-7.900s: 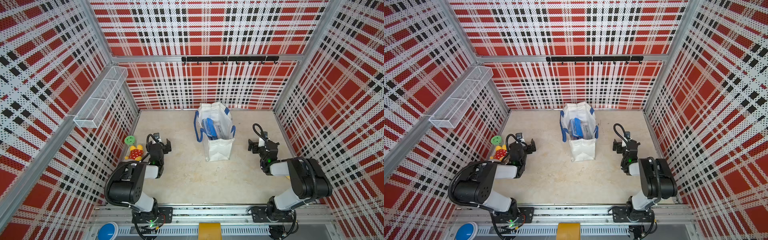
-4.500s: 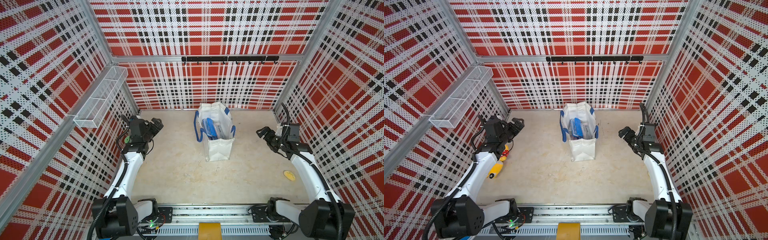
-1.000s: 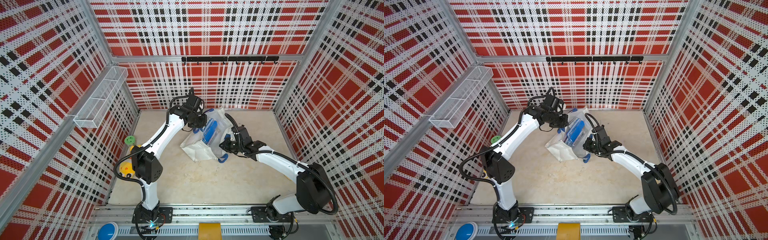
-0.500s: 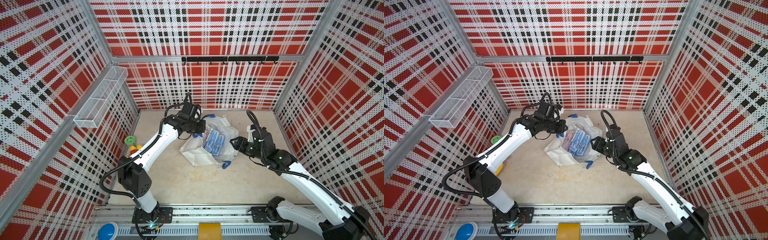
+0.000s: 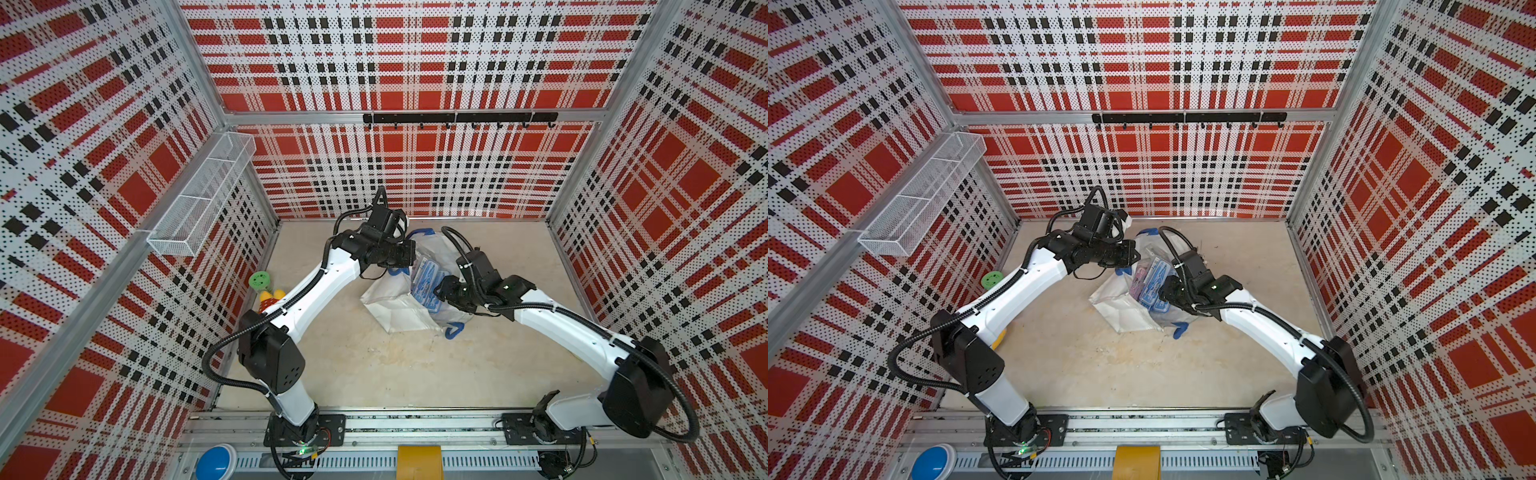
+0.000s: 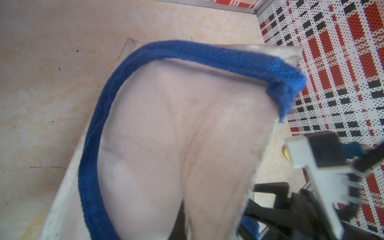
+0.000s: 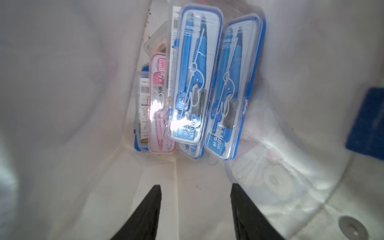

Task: Take out the compass set from the canvas bag
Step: Pick up the compass set from the canvas bag.

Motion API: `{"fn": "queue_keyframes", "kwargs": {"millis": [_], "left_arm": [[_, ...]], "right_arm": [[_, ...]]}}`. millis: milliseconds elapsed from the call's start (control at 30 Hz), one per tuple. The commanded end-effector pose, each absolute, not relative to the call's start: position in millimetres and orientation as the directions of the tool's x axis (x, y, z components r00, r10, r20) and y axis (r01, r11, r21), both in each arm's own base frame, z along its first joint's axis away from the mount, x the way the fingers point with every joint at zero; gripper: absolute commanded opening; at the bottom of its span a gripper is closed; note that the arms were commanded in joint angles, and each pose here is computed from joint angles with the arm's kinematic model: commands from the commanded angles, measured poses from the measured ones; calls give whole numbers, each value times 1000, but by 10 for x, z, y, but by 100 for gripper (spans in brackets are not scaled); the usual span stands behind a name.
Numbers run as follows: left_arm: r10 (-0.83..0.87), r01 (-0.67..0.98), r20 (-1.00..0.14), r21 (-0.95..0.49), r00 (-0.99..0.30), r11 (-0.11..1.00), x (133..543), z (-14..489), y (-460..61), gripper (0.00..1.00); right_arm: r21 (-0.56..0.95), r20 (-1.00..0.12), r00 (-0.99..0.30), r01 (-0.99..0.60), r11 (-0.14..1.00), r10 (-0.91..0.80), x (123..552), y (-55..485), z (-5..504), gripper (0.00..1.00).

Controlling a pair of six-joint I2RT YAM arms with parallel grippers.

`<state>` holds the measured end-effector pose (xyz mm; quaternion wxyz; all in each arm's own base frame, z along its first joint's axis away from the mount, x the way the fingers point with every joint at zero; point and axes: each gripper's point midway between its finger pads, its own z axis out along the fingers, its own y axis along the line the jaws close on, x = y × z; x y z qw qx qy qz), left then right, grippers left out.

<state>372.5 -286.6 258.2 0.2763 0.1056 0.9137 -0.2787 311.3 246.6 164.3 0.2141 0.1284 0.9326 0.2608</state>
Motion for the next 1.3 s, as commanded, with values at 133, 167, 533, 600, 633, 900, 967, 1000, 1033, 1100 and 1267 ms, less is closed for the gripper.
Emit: {"fn": "queue_keyframes", "kwargs": {"millis": [133,167,533,600,633,900,967,1000,1033,1100,1267], "left_arm": [[23,434,-636,-498,-771,751,3747,2910,-3083,0],[24,434,-635,-499,-772,751,3746,2904,-3081,0],[25,433,-629,-505,-777,747,3732,2885,-3090,0],[23,433,-630,-507,-776,745,3732,2893,-3092,0],[24,432,-628,-507,-777,746,3735,2883,-3092,0],[28,431,-617,-515,-786,741,3731,2843,-3114,0],[31,429,-614,-514,-789,743,3729,2826,-3111,0],[31,427,-614,-512,-789,745,3732,2823,-3106,0],[31,426,-611,-513,-791,746,3731,2814,-3101,0],[33,425,-609,-513,-792,746,3725,2803,-3100,0],[29,416,-606,-510,-795,753,3730,2787,-3071,0]], "right_arm": [[590,-276,-851,217,778,447,3440,2498,1460,58],[586,-270,-849,229,777,454,3464,2483,1417,59],[547,-241,-847,285,787,474,3615,2408,1112,65],[550,-239,-847,285,785,475,3657,2409,1064,66],[551,-237,-848,285,784,474,3672,2414,1038,67],[614,-224,-861,240,752,457,3831,2580,887,68],[633,-228,-864,219,743,449,3867,2633,891,66],[644,-233,-863,208,736,448,3888,2658,910,64],[653,-236,-863,199,731,446,3904,2679,921,62],[672,-249,-862,175,719,443,3937,2714,970,55],[704,-266,-858,139,697,440,3940,2766,1104,36]]}}
